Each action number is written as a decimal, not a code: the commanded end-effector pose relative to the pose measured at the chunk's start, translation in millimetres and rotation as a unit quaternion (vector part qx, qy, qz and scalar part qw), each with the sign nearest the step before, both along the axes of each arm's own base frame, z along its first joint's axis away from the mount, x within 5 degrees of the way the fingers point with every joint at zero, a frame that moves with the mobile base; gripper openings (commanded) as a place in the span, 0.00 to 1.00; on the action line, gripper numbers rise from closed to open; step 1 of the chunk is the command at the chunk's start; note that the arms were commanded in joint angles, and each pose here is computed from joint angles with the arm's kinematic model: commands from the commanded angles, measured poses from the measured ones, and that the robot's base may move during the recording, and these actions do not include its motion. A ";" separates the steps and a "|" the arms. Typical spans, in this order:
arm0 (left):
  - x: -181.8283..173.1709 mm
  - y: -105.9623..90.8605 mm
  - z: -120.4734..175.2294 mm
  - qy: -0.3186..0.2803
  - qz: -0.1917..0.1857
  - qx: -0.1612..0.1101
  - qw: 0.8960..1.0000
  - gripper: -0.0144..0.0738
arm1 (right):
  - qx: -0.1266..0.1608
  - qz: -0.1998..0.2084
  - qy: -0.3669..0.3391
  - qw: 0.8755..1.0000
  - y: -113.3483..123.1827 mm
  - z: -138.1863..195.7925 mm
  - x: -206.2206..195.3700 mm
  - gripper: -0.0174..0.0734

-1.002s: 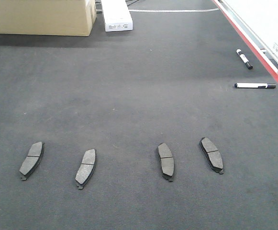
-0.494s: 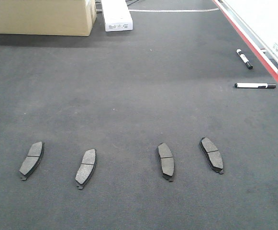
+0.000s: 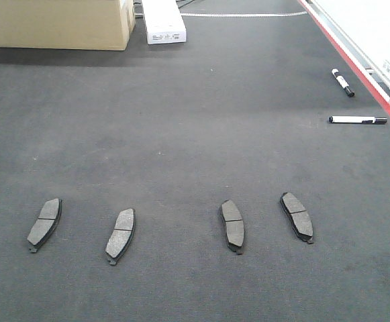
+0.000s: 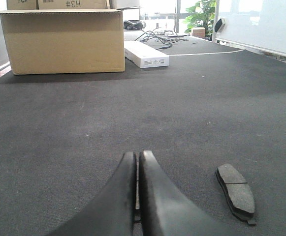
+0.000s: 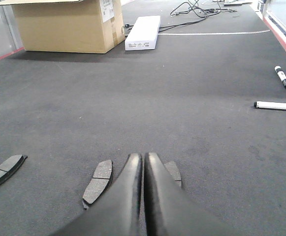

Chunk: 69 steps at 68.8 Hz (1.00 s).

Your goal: Move and align brake pads A on conveyor

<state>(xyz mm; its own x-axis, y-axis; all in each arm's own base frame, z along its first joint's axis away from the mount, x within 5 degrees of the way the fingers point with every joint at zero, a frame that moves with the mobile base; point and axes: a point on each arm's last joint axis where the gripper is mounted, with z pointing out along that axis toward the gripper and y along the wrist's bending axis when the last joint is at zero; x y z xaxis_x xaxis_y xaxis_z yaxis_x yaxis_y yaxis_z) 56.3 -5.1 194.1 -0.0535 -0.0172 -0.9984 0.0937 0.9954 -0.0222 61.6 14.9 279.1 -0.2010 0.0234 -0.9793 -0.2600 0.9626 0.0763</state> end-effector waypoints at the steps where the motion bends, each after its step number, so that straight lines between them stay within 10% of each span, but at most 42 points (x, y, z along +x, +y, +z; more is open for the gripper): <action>1: -1.6 -0.1 10.7 -0.048 -0.002 -0.006 0.999 0.15 | 0.010 0.005 -0.041 0.999 0.8 11.5 -0.3 0.18; 13: -1.6 -0.1 10.7 -0.048 -0.002 -0.006 0.999 0.15 | 0.011 -0.009 -0.047 0.999 -1.0 12.2 -0.5 0.18; 25: -1.6 -0.1 10.7 -0.048 -0.002 -0.006 0.999 0.15 | 0.068 -0.099 -0.032 0.992 -10.0 11.4 0.6 0.18; 37: -1.6 -0.1 10.7 -0.048 -0.002 -0.006 0.999 0.15 | 0.068 -0.165 -0.037 0.983 -18.2 11.5 0.2 0.18; 55: -1.6 -0.1 10.7 -0.048 -0.002 -0.006 0.999 0.15 | -0.072 -0.137 -0.088 0.984 -16.1 8.0 -8.0 0.18; 69: -1.6 -0.1 10.7 -0.048 -0.002 -0.006 0.999 0.15 | -0.086 -0.139 -0.202 0.966 -15.2 -49.2 -9.5 0.18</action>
